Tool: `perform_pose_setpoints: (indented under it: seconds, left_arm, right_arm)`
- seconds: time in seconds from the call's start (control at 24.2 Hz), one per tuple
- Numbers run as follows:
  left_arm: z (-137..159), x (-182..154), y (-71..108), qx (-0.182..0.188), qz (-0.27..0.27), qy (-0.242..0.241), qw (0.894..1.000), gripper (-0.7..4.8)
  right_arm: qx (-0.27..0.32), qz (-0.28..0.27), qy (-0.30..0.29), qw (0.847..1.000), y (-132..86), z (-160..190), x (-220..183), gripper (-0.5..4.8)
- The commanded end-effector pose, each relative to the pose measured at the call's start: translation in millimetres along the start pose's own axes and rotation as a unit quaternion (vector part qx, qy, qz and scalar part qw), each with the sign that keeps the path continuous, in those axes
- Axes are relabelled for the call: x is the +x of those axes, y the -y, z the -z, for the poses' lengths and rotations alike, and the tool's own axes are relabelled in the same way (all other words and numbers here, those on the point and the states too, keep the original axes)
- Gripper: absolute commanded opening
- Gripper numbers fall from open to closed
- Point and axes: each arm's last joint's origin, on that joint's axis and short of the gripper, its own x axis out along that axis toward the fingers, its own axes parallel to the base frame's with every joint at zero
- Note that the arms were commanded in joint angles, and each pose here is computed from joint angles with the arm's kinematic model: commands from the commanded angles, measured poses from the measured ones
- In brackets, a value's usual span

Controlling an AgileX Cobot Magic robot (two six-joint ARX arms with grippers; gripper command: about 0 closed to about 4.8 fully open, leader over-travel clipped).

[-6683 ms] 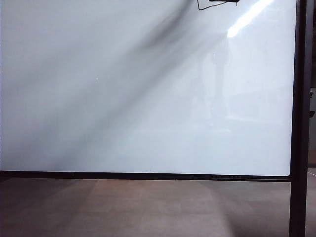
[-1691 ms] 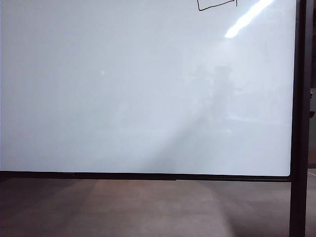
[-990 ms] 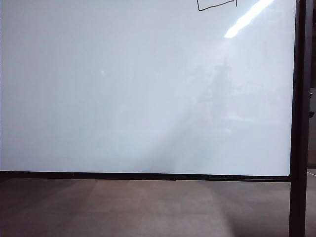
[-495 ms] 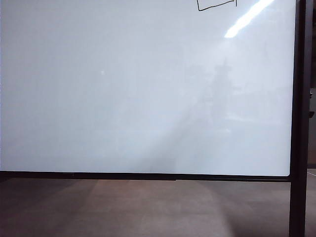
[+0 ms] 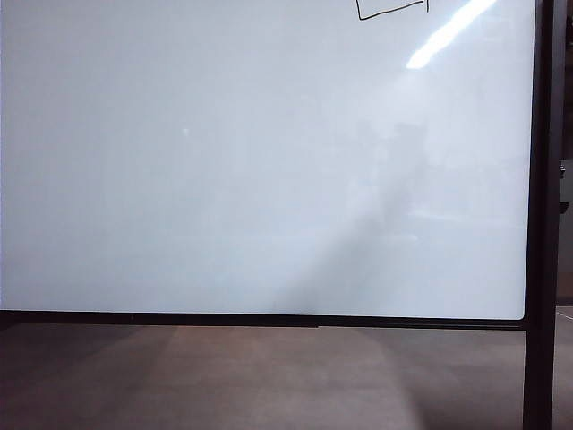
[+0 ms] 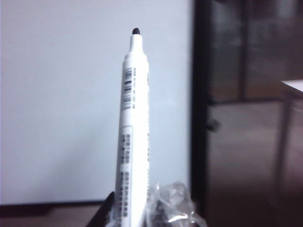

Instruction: Reach to the right to find the marker pen, pick it up, and write the number 8 on the whiteboard.

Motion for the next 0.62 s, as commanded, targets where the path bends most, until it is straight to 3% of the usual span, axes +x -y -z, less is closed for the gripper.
perform_pose_setpoints:
  seconds: [0.04, 0.29, 0.62]
  left_arm:
    - [-2, 0, -0.4, -0.001, -0.001, 0.007, 1.0, -0.05]
    - [-2, 0, -0.4, -0.001, -0.001, 0.007, 1.0, -0.05]
    - [-2, 0, -0.4, -0.001, -0.001, 0.007, 1.0, -0.05]
  right_arm:
    - [-0.009, 0.021, -0.012, 1.0, 8, 2, 0, -0.04]
    - [-0.019, 0.07, -0.026, 0.997, 18, 5, 0, -0.05]
    - [-0.019, 0.063, -0.044, 0.997, 18, 8, 0, -0.05]
